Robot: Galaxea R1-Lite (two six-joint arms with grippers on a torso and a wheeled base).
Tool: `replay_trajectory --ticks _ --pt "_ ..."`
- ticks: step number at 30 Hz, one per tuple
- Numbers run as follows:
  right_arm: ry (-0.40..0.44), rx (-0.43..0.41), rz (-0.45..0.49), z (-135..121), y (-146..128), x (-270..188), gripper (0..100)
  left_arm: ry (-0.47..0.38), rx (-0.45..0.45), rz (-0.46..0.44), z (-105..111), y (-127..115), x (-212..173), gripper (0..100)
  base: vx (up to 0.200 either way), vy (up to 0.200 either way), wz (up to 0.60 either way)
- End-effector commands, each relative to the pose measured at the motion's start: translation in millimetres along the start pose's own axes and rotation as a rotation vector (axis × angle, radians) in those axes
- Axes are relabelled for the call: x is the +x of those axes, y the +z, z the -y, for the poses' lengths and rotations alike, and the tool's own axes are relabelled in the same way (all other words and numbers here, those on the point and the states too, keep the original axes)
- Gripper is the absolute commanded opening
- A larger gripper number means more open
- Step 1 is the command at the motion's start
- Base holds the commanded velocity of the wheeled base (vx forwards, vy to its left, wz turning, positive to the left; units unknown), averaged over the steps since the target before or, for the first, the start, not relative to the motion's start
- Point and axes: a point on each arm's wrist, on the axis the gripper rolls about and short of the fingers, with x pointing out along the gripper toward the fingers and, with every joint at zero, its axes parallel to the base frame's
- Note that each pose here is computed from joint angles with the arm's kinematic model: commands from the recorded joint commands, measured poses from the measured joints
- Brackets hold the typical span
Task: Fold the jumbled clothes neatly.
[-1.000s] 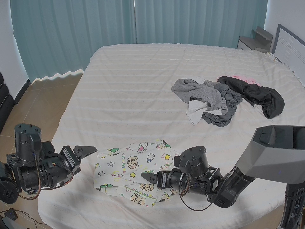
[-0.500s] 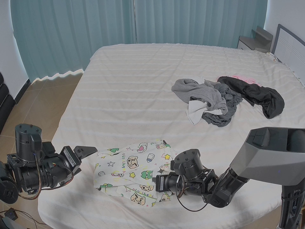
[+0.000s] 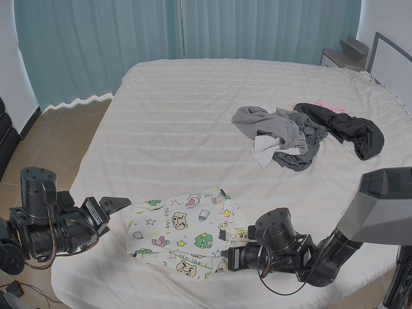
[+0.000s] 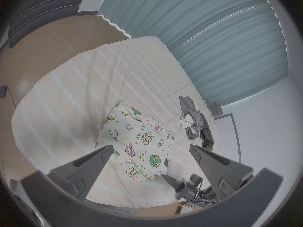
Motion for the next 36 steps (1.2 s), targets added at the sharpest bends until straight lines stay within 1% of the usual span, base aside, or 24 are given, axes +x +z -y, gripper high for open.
replay_trajectory --ticks 1,7,11,12,24,31,34,36 --pt "-0.004 -0.001 -0.021 1 -6 -11 0 0.000 0.001 0.000 0 0 0 100 0.000 0.000 0.00" --pt "-0.006 -0.007 -0.035 0 -10 -10 0 -0.002 0.002 0.000 1 0 0 100 0.000 0.000 0.00" --pt "0.006 -0.007 -0.011 -3 -3 -6 0 0.000 0.002 -0.002 0 -1 0 100 0.000 0.000 0.00" --pt "0.008 -0.007 -0.009 -3 -3 -6 100 0.000 0.002 -0.002 0 -1 0 100 0.000 0.000 0.00" --pt "0.010 -0.006 -0.001 -4 -1 25 100 0.002 0.000 -0.005 0 -1 1 100 0.000 0.000 0.00" --pt "0.022 -0.008 0.011 -6 3 32 100 0.003 -0.001 -0.006 -1 -1 1 100 0.000 0.000 0.00" --pt "0.018 -0.009 0.003 -5 1 40 100 0.004 -0.001 -0.007 -1 -1 1 100 0.000 0.000 0.00" --pt "0.005 -0.008 -0.018 0 -6 53 100 0.010 -0.001 -0.010 -1 -1 3 100 0.000 0.000 0.00"
